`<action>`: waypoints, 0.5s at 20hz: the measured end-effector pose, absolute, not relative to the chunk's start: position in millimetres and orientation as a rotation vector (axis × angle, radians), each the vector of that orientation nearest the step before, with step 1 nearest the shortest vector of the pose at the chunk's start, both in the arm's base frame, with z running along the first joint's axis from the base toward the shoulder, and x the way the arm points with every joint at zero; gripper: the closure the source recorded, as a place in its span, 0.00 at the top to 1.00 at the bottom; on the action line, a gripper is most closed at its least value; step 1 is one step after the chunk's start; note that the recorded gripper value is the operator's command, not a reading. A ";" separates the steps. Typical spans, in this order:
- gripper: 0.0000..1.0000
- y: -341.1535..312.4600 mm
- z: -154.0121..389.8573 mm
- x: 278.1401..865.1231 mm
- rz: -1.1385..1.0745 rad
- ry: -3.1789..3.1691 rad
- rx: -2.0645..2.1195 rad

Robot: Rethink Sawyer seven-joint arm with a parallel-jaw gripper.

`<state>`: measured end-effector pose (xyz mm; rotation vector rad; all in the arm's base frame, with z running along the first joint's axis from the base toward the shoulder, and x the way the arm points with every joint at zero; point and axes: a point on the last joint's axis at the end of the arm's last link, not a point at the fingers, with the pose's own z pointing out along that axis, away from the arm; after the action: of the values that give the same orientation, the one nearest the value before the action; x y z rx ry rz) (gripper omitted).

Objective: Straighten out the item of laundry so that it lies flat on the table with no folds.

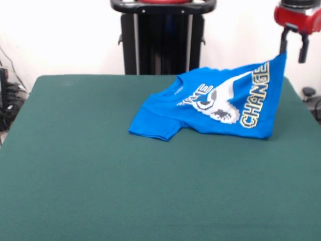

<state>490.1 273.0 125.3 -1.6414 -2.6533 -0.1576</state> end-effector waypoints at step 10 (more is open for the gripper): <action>1.00 250.8 117.5 497.4 -0.006 -2.772 -1.595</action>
<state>497.4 250.8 117.5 -1.5954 -2.7716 -0.0055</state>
